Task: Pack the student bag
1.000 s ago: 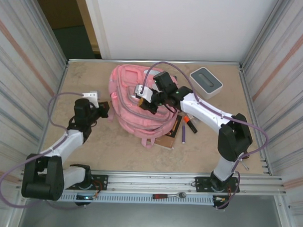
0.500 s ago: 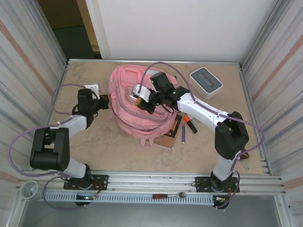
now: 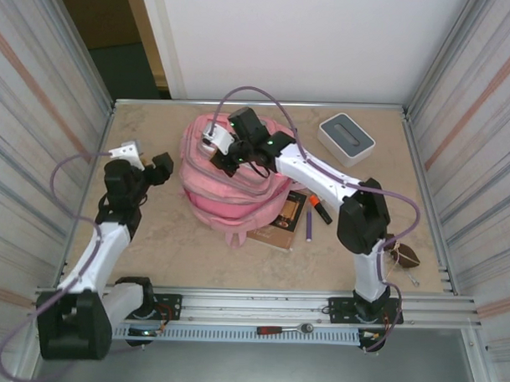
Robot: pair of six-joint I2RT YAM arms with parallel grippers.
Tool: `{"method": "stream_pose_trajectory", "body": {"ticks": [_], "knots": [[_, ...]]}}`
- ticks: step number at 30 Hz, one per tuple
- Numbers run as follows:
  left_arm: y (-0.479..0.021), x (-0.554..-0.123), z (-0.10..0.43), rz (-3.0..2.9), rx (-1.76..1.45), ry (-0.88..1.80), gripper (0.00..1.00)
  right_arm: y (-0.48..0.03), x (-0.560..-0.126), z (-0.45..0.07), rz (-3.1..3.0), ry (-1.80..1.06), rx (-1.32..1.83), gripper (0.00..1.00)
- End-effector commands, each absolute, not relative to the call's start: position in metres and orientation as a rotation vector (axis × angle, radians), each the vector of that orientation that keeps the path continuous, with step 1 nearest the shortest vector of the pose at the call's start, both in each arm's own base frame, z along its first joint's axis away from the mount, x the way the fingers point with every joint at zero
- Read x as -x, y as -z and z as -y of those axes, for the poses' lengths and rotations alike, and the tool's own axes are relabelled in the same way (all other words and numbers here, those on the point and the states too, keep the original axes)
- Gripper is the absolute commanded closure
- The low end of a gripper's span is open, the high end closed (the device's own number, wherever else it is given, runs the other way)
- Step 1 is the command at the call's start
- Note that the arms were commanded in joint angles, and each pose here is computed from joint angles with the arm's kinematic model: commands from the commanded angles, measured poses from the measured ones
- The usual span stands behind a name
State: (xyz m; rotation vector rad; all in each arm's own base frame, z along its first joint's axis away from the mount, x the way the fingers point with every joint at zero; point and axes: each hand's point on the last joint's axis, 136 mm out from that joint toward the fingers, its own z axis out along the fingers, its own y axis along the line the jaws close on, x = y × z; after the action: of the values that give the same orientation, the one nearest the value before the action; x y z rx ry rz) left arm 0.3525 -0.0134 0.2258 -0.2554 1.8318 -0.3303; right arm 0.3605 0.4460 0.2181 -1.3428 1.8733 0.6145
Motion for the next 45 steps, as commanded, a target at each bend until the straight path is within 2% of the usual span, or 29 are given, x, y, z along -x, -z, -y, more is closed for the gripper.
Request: {"method": "stream_pose_trajectory", "body": {"ticks": [1, 4, 7, 8, 11, 14, 15, 19, 22, 24, 26, 30, 32, 40, 42, 45], "knots": [[-0.230, -0.330, 0.000, -1.817, 0.337, 0.293, 0.19, -0.242, -0.345, -0.486, -1.723, -0.723, 1.439, 1.00], [-0.245, -0.314, -0.004, -1.771, 0.356, 0.287, 0.16, -0.241, -0.338, -0.502, -1.671, -0.737, 1.529, 0.99], [-0.248, -0.304, -0.006, -1.763, 0.397, 0.298, 0.14, -0.244, -0.341, -0.506, -1.669, -0.712, 1.527, 0.92], [-0.247, -0.303, -0.004, -1.768, 0.401, 0.314, 0.13, -0.247, -0.344, -0.502, -1.683, -0.700, 1.506, 0.87], [-0.239, -0.302, 0.010, -1.803, 0.385, 0.416, 0.13, -0.255, -0.357, -0.480, -1.796, -0.671, 1.384, 0.58], [-0.228, -0.300, 0.033, -1.849, 0.343, 0.561, 0.12, -0.254, -0.362, -0.446, -1.952, -0.720, 1.219, 0.42], [-0.222, -0.298, 0.039, -1.873, 0.339, 0.600, 0.12, -0.249, -0.364, -0.430, -2.014, -0.739, 1.147, 0.34], [-0.195, -0.289, 0.057, -1.958, 0.313, 0.624, 0.11, -0.209, -0.382, -0.351, -2.259, -0.795, 0.738, 0.25], [-0.168, -0.289, 0.063, -2.028, 0.307, 0.559, 0.09, -0.176, -0.415, -0.286, -2.397, -0.825, 0.332, 0.17], [-0.153, -0.293, 0.063, -2.082, 0.316, 0.531, 0.08, -0.154, -0.430, -0.266, -2.441, -0.884, 0.180, 0.15], [-0.143, -0.297, 0.065, -2.135, 0.311, 0.518, 0.08, -0.138, -0.441, -0.268, -2.472, -0.919, 0.151, 0.15], [-0.133, -0.300, 0.069, -2.181, 0.305, 0.530, 0.09, -0.113, -0.463, -0.283, -2.526, -0.912, 0.145, 0.19], [-0.132, -0.297, 0.071, -2.179, 0.304, 0.539, 0.09, -0.109, -0.472, -0.293, -2.519, -0.957, 0.148, 0.25], [-0.135, -0.294, 0.072, -2.167, 0.283, 0.529, 0.08, -0.133, -0.496, -0.380, -2.428, -1.151, 0.333, 0.37], [-0.139, -0.294, 0.073, -2.170, 0.267, 0.533, 0.08, -0.142, -0.502, -0.387, -2.412, -1.151, 0.357, 0.37], [-0.153, -0.292, 0.081, -2.150, 0.213, 0.574, 0.08, -0.155, -0.512, -0.357, -2.407, -0.969, 0.328, 0.29]]}}
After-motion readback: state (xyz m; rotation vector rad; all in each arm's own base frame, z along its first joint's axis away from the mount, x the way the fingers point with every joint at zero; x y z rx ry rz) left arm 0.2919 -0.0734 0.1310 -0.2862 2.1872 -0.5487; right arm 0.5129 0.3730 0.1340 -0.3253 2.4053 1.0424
